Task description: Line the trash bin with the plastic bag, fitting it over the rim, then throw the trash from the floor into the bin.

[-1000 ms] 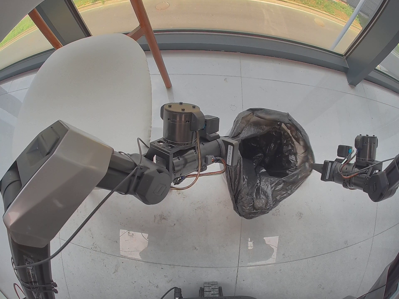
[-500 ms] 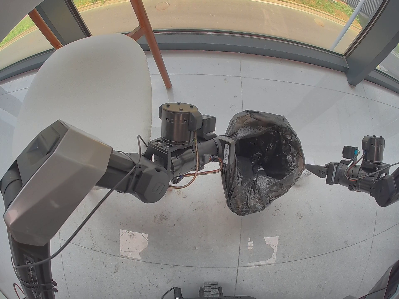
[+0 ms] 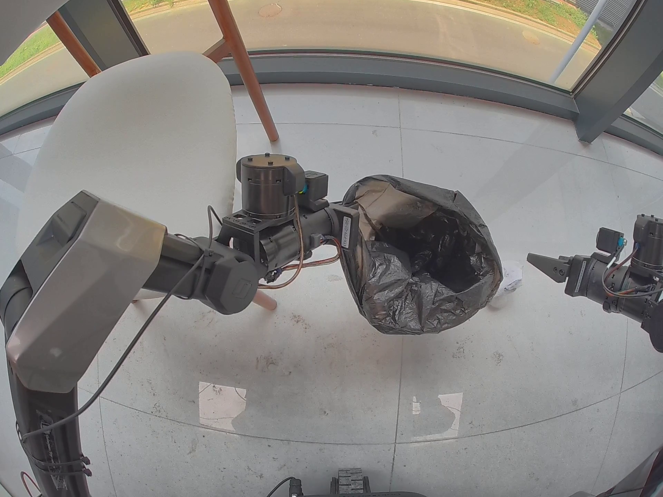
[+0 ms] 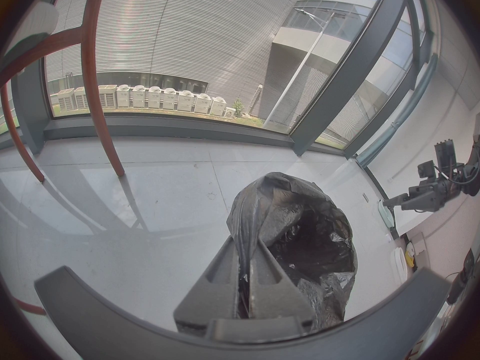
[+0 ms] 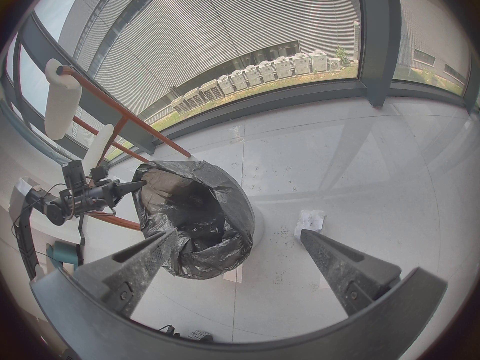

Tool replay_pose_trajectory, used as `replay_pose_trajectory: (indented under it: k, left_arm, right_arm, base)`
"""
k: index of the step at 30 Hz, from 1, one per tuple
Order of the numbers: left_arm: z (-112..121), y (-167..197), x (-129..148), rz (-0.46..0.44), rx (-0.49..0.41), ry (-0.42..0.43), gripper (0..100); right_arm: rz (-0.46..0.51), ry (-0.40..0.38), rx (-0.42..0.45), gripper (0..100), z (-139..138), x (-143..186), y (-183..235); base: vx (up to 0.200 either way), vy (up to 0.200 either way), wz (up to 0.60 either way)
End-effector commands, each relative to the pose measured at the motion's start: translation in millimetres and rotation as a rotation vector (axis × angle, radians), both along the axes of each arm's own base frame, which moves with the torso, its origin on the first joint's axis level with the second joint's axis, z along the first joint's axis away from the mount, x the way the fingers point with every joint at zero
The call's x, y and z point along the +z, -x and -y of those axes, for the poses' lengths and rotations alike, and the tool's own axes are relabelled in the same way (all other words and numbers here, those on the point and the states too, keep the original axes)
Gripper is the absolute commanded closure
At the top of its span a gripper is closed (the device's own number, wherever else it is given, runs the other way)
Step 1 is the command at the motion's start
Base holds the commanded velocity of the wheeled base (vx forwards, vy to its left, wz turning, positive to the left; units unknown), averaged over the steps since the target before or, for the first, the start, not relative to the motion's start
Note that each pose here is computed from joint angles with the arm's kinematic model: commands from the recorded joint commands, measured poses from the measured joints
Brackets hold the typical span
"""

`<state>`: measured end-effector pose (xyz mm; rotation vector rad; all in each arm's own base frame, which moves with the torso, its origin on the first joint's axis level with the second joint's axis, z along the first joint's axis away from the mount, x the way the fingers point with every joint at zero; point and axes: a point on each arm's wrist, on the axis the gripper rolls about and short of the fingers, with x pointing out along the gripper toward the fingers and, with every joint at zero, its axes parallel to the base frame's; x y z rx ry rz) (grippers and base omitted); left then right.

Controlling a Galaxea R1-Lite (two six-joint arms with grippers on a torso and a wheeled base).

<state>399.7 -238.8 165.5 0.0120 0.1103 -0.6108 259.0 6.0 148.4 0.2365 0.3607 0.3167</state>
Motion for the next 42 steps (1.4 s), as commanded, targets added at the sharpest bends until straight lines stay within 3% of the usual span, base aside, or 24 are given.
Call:
replay_pose_trajectory:
  k: [1,9,10,24,30,34,39,42]
  left_arm:
    - [2.0,-1.7,-0.5,0.006,0.0,0.002,100]
    - [11.5,3.5,-17.5,-0.035,-0.022,-0.023,100]
    - [12.8,4.0,-19.6,-0.04,-0.025,-0.026,0]
    - [8.7,-8.3,-23.9,-0.01,0.018,-0.045,0]
    - [31.0,1.9,-8.6,0.013,-0.036,0.001,0]
    - [40.6,20.1,-6.2,-0.053,-0.069,0.002,0]
    - [28.3,63.3,36.2,-0.049,-0.096,0.02,0]
    - [8.1,92.7,62.3,-0.047,-0.101,0.032,0]
  right_arm:
    - [0.017,-0.002,0.002,0,-0.7,4.7,10.2]
    - [0.017,-0.001,-0.001,0,-0.3,4.5,12.7]
    - [0.02,-0.001,-0.001,0,-0.3,5.2,13.2]
    - [-0.004,-0.001,-0.001,0,-0.4,-0.8,27.2]
    - [-0.027,-0.001,0.002,0,-1.1,-7.0,38.4]
    - [-0.025,-0.004,-0.02,0,3.5,-6.5,43.1]
    - [-0.072,-0.011,-0.161,0,35.6,-17.5,45.4]
    - [-0.094,-0.045,-0.202,0,55.5,-22.3,48.7]
  base:
    - [0.0,0.0,0.0]
    - [0.0,0.0,0.0]
    - [0.0,0.0,0.0]
    - [0.0,0.0,0.0]
    - [0.0,0.0,0.0]
    - [0.0,0.0,0.0]
    - [0.0,0.0,0.0]
    - [0.0,0.0,0.0]
